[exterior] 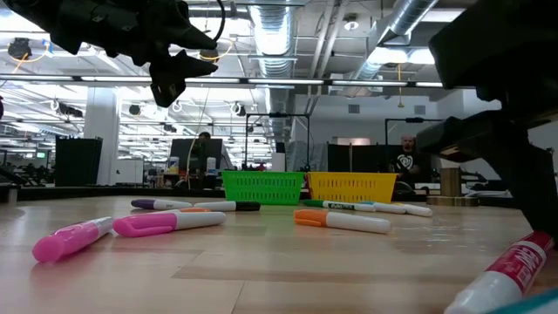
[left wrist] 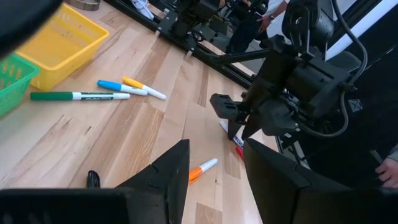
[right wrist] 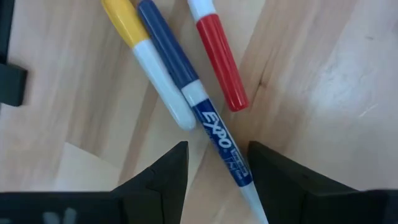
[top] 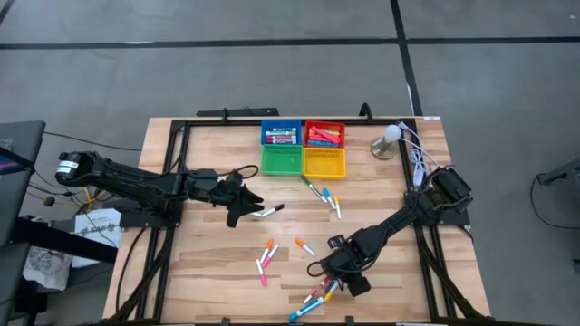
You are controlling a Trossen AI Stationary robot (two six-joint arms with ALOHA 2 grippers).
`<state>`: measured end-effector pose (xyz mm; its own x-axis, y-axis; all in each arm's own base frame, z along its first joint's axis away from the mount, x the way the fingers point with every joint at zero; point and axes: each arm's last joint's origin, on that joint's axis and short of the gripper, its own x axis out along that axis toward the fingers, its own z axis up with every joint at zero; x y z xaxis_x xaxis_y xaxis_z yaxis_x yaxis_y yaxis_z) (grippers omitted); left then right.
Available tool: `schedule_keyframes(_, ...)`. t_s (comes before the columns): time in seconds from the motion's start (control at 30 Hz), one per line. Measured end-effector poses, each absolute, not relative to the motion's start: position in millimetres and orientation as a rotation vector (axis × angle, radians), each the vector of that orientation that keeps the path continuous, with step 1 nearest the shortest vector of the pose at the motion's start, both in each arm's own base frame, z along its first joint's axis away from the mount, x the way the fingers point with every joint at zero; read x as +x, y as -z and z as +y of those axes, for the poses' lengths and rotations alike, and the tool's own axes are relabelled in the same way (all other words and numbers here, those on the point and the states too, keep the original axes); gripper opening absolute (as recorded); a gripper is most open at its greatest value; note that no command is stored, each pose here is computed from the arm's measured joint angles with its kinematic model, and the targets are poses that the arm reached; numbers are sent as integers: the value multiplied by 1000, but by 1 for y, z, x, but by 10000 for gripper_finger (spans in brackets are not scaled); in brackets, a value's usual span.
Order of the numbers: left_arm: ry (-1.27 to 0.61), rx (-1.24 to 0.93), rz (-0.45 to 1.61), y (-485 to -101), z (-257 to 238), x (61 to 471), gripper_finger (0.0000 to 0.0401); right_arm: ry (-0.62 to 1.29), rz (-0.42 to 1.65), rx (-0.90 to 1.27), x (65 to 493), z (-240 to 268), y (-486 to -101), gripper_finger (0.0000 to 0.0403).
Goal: Pick & Place Markers
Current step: Put the dark blue highlighter in the yellow bin
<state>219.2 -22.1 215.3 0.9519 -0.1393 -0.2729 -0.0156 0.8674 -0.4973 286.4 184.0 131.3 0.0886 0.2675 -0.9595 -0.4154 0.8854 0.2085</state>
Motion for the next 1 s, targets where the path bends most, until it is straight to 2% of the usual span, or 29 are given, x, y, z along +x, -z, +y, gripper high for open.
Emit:
schedule_keyframes(0.33, 66, -518, 308, -215, -22, 219, 150, -462, 1390, -167, 288, 183, -126, 155)
schedule_keyframes(1.0, 65, -518, 308, -215, -22, 219, 150, -396, 1392, -224, 287, 180, -123, 50)
